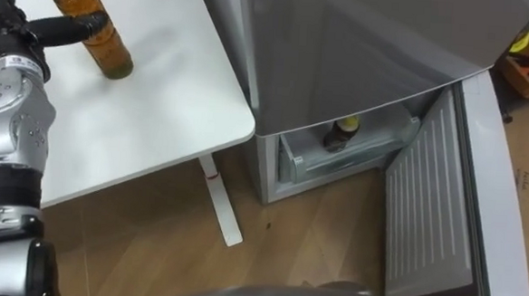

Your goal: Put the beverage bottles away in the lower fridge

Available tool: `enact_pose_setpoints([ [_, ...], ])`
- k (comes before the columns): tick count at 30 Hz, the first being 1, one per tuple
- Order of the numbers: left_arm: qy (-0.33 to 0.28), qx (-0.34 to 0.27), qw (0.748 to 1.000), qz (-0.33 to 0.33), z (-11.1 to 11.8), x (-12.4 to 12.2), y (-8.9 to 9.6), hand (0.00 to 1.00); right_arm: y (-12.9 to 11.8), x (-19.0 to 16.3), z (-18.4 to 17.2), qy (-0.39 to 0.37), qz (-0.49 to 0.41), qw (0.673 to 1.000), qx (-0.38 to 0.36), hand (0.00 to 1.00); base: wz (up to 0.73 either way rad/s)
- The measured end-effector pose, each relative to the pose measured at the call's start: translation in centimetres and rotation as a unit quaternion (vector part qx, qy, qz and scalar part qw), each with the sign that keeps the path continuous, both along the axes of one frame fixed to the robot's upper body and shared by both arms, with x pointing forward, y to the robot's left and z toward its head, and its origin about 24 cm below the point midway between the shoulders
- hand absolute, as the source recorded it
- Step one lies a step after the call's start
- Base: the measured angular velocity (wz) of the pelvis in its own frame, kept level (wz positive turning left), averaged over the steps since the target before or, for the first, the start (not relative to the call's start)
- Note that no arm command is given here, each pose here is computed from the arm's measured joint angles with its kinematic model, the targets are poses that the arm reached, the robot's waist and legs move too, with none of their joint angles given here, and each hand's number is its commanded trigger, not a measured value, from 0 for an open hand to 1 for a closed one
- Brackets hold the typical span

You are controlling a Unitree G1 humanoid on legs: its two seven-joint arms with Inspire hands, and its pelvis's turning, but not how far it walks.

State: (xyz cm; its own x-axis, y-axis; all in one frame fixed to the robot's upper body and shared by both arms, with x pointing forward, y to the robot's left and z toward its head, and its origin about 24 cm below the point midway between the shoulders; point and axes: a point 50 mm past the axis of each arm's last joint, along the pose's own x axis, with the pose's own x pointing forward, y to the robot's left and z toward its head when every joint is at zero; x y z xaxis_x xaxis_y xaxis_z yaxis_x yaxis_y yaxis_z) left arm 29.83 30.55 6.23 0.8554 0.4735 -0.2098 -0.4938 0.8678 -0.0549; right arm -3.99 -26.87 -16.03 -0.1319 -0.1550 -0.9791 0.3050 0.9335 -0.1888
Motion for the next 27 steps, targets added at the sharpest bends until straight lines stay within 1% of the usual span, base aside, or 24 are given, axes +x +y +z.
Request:
enact_pose_setpoints([
  [4,-0.014,-0.005,1.000,-0.003,1.1,1.2,-0.4,0.00,-0.1,0.3,0.0,-0.002,0.002,1.000,-0.005,0.00,0.00],
  [10,-0.014,-0.024,1.000,-0.008,1.6,2.8,-0.8,0.00,-0.3,1.1,0.0,-0.008,0.011,1.000,-0.012,0.00,0.02],
  [18,0.000,-0.030,0.999,-0.014,1.0,2.9,-0.7,0.00,-0.4,2.2,-0.1,-0.014,0.032,0.999,-0.017,0.00,0.01],
  [27,0.019,-0.031,0.999,-0.024,0.2,2.9,-1.2,0.00,-0.3,2.6,-0.1,-0.011,0.044,0.999,-0.027,0.00,0.03],
])
